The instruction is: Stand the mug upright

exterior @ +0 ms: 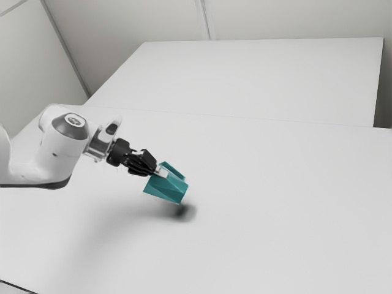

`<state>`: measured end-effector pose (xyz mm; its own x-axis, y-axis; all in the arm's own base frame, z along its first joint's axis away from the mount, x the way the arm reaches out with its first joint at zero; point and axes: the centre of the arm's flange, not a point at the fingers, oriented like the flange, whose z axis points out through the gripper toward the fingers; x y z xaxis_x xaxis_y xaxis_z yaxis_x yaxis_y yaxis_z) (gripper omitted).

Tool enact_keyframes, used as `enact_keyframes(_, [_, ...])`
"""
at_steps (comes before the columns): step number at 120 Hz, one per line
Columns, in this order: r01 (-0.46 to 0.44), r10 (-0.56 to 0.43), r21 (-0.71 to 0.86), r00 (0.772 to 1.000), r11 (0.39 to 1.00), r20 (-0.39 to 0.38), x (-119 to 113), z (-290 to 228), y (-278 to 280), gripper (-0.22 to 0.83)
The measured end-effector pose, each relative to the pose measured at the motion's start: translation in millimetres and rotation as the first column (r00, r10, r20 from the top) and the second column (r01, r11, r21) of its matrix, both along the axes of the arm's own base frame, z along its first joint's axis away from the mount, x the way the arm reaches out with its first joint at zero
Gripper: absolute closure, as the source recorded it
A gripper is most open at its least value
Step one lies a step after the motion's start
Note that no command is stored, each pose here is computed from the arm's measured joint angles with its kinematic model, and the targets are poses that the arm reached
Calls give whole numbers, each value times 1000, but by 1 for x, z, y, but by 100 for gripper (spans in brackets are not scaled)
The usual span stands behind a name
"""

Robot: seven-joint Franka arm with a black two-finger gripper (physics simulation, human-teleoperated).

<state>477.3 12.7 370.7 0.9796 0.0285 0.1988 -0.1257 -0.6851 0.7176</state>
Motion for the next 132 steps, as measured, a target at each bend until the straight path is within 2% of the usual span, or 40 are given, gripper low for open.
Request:
enact_keyframes(14, [46,-50,146,998,988,25,19,31,9,77])
enact_keyframes(28, [100,-109,309,994,946,11,31,48,9,78])
enact_keyframes(53, [183,-193,575,980,798,-44,45,65,-13,78])
enact_keyframes(74, [193,-180,717,979,670,-96,64,57,-19,79])
enact_keyframes(89, [187,-150,763,982,619,-119,72,42,-28,79])
enact_keyframes(132, [120,-20,795,991,595,-136,78,17,-35,79])
